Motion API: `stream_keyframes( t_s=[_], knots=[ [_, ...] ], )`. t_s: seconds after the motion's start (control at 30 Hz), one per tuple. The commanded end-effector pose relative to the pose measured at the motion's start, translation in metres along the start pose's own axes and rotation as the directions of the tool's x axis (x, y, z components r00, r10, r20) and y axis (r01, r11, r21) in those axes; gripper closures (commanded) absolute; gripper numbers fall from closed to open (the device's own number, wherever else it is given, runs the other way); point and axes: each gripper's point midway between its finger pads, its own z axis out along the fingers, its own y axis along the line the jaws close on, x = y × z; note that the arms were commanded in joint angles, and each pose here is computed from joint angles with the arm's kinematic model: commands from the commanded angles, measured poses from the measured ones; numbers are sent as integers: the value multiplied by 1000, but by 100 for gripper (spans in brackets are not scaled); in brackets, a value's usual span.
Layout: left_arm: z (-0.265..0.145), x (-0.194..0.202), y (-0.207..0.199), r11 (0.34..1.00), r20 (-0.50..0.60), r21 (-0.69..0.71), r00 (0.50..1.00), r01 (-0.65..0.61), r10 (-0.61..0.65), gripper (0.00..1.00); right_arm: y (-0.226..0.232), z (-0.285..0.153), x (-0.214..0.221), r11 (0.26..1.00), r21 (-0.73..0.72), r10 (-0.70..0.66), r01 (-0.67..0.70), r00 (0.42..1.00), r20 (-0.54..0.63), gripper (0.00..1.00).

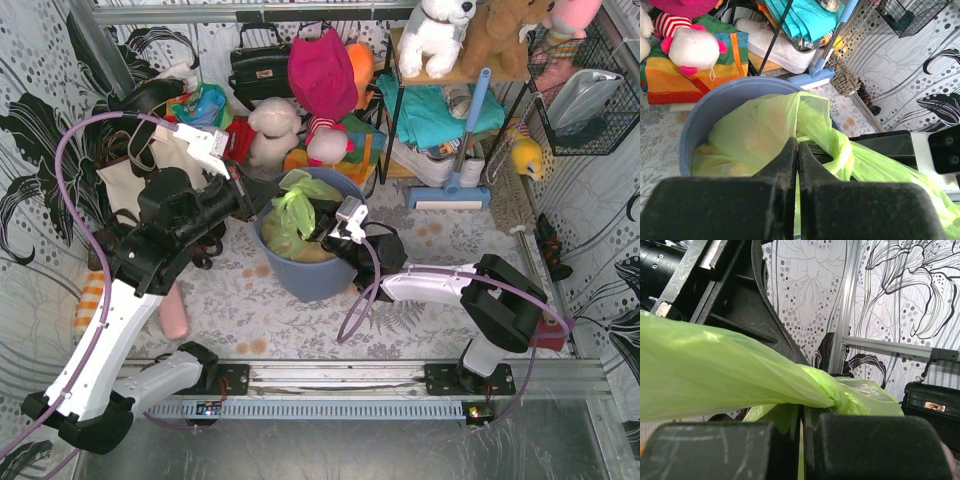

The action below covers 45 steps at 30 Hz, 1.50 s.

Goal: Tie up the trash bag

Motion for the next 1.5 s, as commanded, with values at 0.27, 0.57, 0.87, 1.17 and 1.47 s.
stream_keyframes(
  t_s=[0.27,0.57,0.87,1.17,1.47],
  knots=[
    [-2,-12,0,999,58,-8,998,-33,34,100,-2,11,-47,1000,0,-2,2,987,163,100],
    [-6,-25,0,999,117,-28,992,-43,45,100,-2,9,-49,1000,3,-5,4,987,162,98],
    [-9,-34,-5,999,150,-14,988,-48,50,100,-3,6,-48,1000,11,-1,-1,988,155,90],
    [-11,-39,-9,999,170,5,984,-48,47,100,-4,5,-48,1000,11,1,-3,988,155,92],
    [-13,-32,-8,1000,163,8,986,-24,22,63,-2,11,-58,1000,-5,-7,9,983,182,100]
  ],
)
